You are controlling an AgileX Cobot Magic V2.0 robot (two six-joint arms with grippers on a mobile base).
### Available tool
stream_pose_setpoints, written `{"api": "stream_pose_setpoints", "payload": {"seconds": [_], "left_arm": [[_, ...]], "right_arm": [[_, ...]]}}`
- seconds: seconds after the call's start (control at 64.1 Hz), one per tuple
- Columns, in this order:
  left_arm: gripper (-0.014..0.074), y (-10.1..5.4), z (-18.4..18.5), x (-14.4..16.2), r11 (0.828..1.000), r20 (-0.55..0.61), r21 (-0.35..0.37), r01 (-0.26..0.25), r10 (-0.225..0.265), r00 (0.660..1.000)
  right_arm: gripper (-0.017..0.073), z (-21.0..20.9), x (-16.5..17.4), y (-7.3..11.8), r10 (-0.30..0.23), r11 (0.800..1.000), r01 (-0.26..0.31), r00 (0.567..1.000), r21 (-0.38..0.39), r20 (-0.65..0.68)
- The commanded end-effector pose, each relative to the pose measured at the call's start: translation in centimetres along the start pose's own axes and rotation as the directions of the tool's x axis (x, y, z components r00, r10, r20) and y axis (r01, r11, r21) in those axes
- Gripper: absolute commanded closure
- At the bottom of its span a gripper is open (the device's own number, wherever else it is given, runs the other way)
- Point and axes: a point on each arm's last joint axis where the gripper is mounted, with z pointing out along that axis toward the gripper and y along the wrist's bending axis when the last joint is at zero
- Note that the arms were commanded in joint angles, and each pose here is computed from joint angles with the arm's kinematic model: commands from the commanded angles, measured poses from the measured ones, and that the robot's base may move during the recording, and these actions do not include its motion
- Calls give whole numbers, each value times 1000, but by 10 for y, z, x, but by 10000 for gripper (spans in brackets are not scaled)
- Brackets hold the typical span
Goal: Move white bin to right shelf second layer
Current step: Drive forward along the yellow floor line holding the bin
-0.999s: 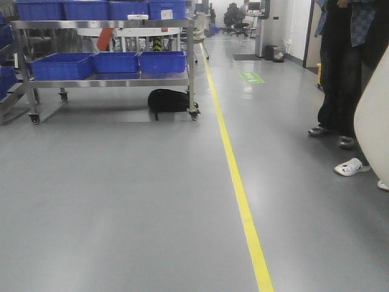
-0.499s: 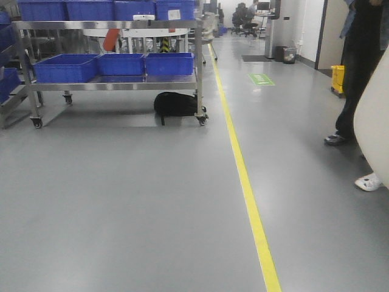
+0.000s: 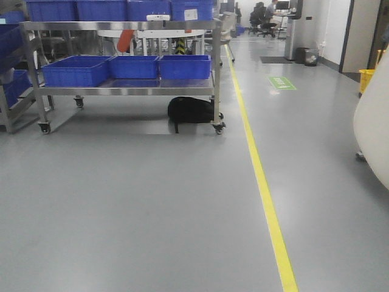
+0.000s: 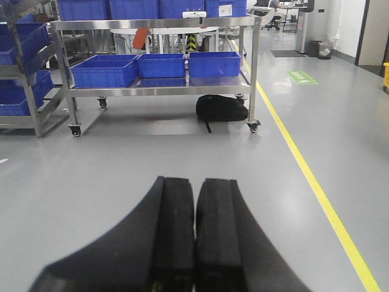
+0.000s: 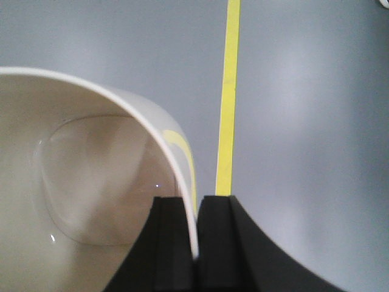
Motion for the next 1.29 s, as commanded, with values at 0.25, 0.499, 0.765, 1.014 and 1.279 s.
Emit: {"api": "stream_pose_setpoints", "payload": {"seconds": [0.25,0.499,0.765,1.014,1.279], "left_arm": [[509,0,0,1,1000,69,-2,13,-13,998],[509,0,0,1,1000,69,-2,13,-13,998],[509,0,0,1,1000,69,-2,13,-13,998],[509,0,0,1,1000,69,-2,13,-13,998],[509,0,0,1,1000,69,-2,13,-13,998]], "right_arm": [[505,-7,-12,1,1,1000,-1,995,-7,103],[505,-7,-12,1,1,1000,-1,995,-7,103],[505,-7,-12,1,1,1000,-1,995,-7,103],[505,-7,-12,1,1,1000,-1,995,-7,103],[505,-7,-10,1,1,1000,-1,997,-6,82]]}}
